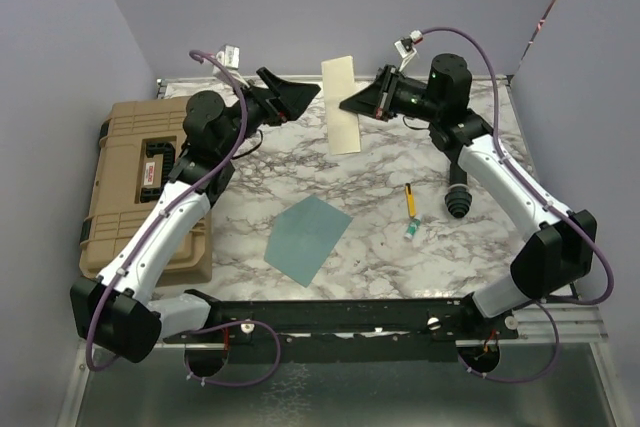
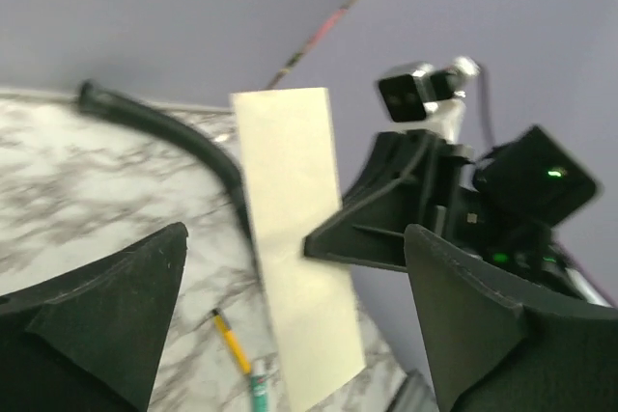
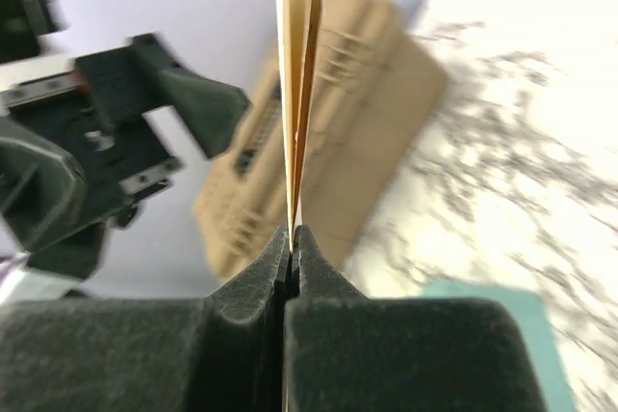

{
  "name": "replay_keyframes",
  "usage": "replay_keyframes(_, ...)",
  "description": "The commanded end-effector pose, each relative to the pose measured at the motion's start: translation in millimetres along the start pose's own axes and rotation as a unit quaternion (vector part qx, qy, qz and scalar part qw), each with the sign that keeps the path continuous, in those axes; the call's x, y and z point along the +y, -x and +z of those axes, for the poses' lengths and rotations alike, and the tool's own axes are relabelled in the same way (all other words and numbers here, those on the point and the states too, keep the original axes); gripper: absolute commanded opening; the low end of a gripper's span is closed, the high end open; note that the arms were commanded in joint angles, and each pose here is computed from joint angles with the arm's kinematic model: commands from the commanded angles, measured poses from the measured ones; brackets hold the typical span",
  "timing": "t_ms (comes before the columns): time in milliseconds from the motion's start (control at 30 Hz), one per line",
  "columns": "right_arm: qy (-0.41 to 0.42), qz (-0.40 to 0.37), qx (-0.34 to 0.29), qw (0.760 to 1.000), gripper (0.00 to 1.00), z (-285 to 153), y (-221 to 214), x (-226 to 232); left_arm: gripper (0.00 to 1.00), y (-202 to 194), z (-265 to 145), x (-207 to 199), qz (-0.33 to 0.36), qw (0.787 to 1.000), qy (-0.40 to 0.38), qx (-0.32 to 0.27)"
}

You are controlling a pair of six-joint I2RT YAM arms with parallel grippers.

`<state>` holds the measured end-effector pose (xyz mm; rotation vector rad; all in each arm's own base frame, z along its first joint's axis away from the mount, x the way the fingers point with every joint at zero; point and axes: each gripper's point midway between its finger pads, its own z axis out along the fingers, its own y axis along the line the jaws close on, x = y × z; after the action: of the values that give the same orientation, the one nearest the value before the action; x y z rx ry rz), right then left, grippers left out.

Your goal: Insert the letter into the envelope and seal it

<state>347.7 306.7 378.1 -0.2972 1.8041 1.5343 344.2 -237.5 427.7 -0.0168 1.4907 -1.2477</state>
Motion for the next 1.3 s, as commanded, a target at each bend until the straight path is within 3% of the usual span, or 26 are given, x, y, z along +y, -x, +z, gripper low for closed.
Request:
replay_keyframes(0, -0.224, -0.015, 0.008, 0.974, 0.01, -35.2, -35.0, -93.3, 0.98, -35.1, -41.9, 96.6, 0.064, 0.972, 0.225, 0.038)
replay_keyframes(167, -0.309, 0.019, 0.036, 0.95, 0.01, -59.3, -78.4, -141.1, 0.99, -87.0, -91.7, 135.1, 0.074, 0.926, 0.344, 0.14)
replay_keyframes(400, -0.338, 0.052, 0.041, 0.939, 0.01, -75.3, -113.2, -163.9, 0.99, -215.8, -142.6, 150.3, 0.056, 0.867, 0.379, 0.32)
replay_keyframes(500, -0.357, 0.048, 0.049, 0.932, 0.01, -79.7, -113.2, -168.4, 0.99, -246.7, -157.5, 153.2, 0.068, 0.838, 0.385, 0.381)
replay_keyframes(633, -0.368, 0.035, 0.046, 0.928, 0.01, -83.8, -111.1, -171.8, 0.99, -257.4, -176.6, 152.8, 0.076, 0.814, 0.403, 0.412)
replay_keyframes(833, -0.342, 0.058, 0.074, 0.935, 0.0, -81.5, -127.2, -163.5, 0.99, -304.4, -235.6, 149.1, 0.012, 0.761, 0.455, 0.463)
replay_keyframes(1033, -0.33, 0.079, 0.092, 0.936, 0.0, -88.6, -150.4, -162.4, 0.97, -324.1, -261.8, 148.7, -0.008, 0.741, 0.489, 0.46)
replay_keyframes(1267, -0.325, 0.096, 0.084, 0.937, 0.0, -92.1, -157.7, -159.7, 0.97, -339.3, -265.1, 162.3, 0.009, 0.746, 0.487, 0.454)
